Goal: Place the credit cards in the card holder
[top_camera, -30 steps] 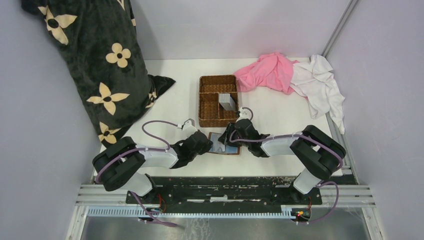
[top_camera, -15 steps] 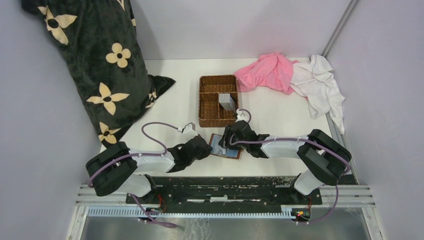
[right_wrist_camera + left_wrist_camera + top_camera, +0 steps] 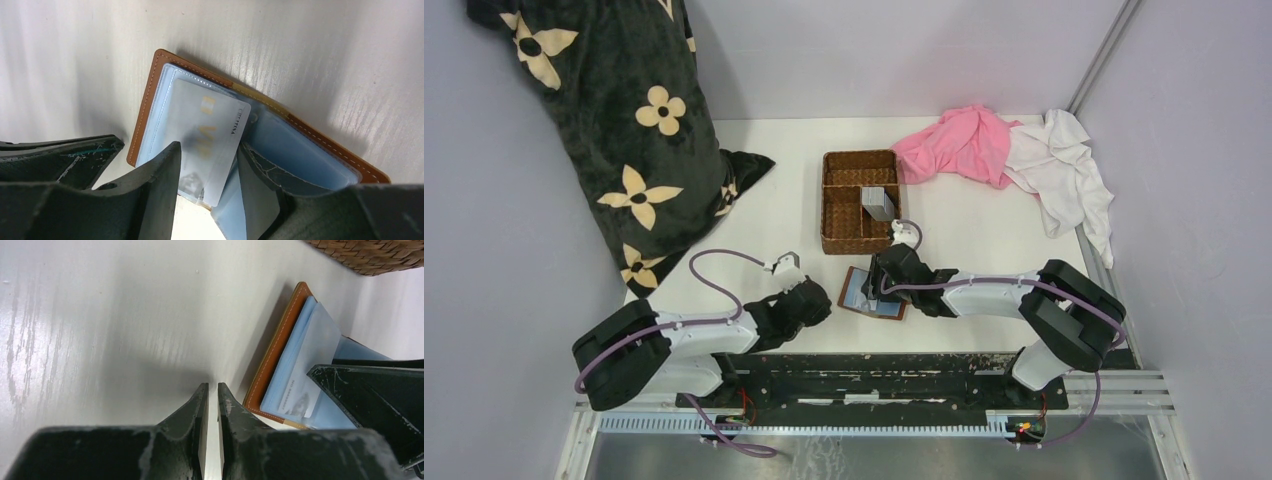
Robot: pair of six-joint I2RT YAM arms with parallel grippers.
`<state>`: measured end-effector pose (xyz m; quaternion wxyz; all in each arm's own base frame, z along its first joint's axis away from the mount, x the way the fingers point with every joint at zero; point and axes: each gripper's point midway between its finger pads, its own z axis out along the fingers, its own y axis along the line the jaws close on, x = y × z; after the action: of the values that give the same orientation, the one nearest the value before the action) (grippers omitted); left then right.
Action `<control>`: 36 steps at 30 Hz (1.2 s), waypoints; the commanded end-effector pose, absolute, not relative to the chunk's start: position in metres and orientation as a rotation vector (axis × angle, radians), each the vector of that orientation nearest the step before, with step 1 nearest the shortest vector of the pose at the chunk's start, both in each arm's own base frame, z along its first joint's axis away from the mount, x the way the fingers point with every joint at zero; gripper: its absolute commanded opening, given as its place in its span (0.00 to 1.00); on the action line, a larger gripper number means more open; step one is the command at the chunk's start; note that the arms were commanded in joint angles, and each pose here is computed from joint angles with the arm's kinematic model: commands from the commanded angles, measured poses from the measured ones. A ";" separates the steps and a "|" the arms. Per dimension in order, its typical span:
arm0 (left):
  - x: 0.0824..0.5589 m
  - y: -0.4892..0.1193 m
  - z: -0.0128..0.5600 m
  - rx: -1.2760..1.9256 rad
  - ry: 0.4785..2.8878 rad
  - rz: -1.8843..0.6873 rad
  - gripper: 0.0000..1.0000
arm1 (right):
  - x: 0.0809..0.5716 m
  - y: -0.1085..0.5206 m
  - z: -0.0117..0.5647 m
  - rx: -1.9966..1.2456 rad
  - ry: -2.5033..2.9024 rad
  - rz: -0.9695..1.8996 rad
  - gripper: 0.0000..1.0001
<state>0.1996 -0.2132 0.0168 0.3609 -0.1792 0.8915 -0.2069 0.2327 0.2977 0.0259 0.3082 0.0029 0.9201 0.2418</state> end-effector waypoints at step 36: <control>0.168 -0.243 -0.018 -0.289 2.422 -0.489 0.16 | 0.203 0.317 0.023 -0.064 2.538 0.557 0.51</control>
<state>0.1859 -0.2674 0.0143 0.3521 -0.1270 0.8925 -0.2518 0.2190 0.3101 0.0254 0.2915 -0.0059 0.9331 0.2103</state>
